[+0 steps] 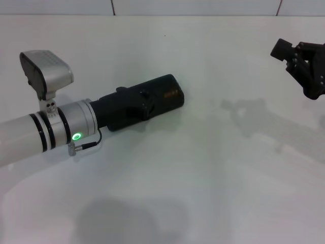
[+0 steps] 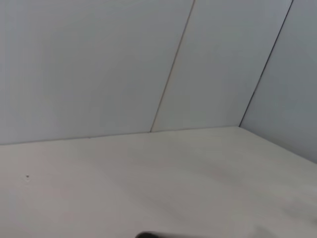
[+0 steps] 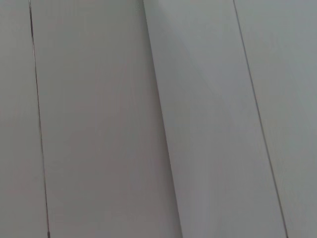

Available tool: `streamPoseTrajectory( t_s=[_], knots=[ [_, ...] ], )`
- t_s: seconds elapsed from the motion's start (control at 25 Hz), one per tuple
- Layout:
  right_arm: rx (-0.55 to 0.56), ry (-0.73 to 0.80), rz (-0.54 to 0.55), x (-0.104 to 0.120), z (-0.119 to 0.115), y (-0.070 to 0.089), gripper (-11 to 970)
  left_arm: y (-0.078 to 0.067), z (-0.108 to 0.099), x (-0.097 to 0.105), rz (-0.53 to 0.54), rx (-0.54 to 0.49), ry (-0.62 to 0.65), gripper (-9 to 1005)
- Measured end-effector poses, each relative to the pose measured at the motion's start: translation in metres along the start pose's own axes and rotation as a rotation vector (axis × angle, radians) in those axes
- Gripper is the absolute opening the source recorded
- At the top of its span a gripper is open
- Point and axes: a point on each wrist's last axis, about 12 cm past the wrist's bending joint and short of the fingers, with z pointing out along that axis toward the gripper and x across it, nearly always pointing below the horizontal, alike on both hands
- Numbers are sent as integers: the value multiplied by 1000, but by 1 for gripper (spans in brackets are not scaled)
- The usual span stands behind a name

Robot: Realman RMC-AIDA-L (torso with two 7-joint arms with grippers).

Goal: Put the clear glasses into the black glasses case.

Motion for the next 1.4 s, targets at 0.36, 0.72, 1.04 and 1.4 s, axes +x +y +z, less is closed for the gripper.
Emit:
streamPoseTrajectory(
  t_s=[0.36, 0.72, 1.04, 1.4],
  knots=[
    [-6, -2, -6, -2, 4, -2, 87, -10, -16, -25, 93, 146, -154, 109],
    [-3, 10, -12, -3, 4, -5, 110, -28, -62, -51, 281, 312, -410, 123],
    [-76, 124, -39, 2, 23, -5, 130, -26, -91, -23, 255, 242, -314, 239],
    [-140, 185, -67, 3, 37, -2, 360, -33, -96, -18, 260, 289, -318, 535]
  ],
)
